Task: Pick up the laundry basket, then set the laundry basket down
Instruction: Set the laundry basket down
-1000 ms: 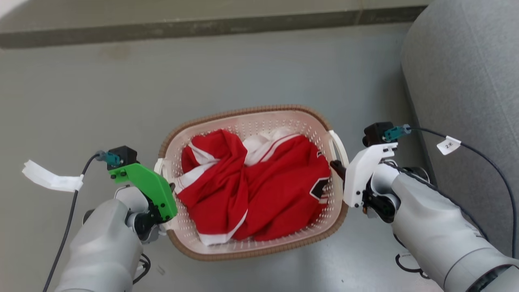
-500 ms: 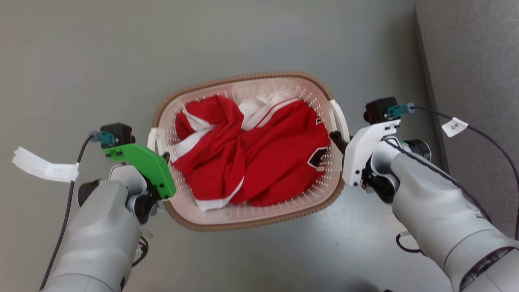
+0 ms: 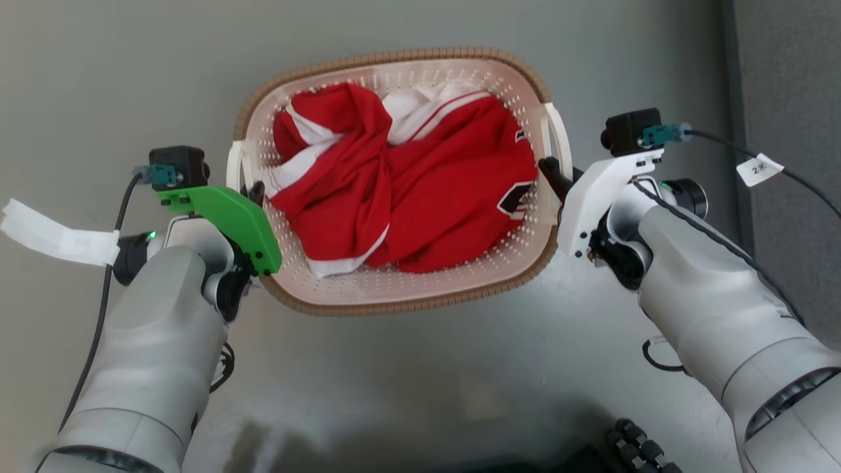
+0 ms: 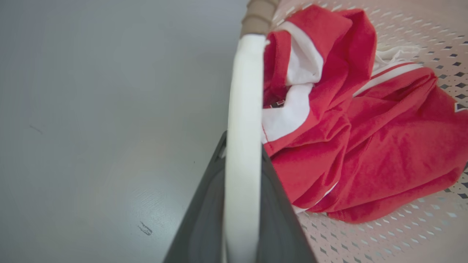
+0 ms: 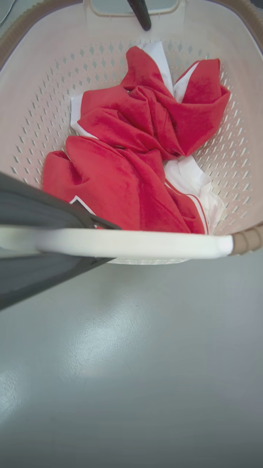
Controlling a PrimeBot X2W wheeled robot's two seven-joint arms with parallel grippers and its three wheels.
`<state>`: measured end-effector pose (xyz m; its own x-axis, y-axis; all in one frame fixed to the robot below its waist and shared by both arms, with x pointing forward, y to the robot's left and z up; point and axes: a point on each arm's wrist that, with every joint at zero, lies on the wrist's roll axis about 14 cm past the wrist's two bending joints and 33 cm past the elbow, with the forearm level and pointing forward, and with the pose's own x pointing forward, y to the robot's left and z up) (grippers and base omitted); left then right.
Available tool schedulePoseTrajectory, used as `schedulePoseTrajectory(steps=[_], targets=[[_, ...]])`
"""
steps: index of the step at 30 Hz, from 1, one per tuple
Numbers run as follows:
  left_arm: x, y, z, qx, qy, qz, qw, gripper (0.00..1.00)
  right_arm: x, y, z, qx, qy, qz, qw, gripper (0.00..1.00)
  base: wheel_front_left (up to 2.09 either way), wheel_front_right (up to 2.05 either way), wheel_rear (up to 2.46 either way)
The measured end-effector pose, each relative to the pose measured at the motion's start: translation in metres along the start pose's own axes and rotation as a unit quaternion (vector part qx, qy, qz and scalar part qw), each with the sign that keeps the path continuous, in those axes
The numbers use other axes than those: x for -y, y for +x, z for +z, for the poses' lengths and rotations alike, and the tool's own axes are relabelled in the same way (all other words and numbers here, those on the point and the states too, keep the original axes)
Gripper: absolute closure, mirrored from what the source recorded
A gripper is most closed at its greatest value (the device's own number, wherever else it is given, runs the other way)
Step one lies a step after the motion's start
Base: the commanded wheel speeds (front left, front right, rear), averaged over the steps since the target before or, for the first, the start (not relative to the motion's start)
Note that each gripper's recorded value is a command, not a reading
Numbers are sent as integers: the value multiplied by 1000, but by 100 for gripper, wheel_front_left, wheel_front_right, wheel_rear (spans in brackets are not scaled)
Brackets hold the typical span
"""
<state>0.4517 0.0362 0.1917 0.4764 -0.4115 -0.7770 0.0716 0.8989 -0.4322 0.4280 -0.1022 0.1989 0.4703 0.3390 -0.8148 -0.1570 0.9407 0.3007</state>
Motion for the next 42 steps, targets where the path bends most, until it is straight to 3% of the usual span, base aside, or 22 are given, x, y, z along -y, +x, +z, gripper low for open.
schedulePoseTrajectory(steps=[26, 27, 28, 29, 42], targets=[[-26, 43, -45, -35, -24, 13, 999, 100, 22, 43, -41, -32, 10, -13, 999, 100, 0, 0, 0], [-26, 43, -46, -37, -36, 13, 999, 100, 22, 43, -41, -33, 12, -14, 999, 73, 0, 0, 0], [-26, 43, -48, -41, -47, 13, 998, 65, 23, 43, -41, -34, 12, -14, 999, 35, 0, 0, 0], [-25, 43, -48, -41, -51, 13, 998, 0, 23, 44, -41, -35, 10, -15, 999, 0, 0, 0, 0], [-29, 41, -29, -28, -34, 16, 999, 0, 33, 38, -39, -36, 5, -29, 999, 0, 0, 0, 0]])
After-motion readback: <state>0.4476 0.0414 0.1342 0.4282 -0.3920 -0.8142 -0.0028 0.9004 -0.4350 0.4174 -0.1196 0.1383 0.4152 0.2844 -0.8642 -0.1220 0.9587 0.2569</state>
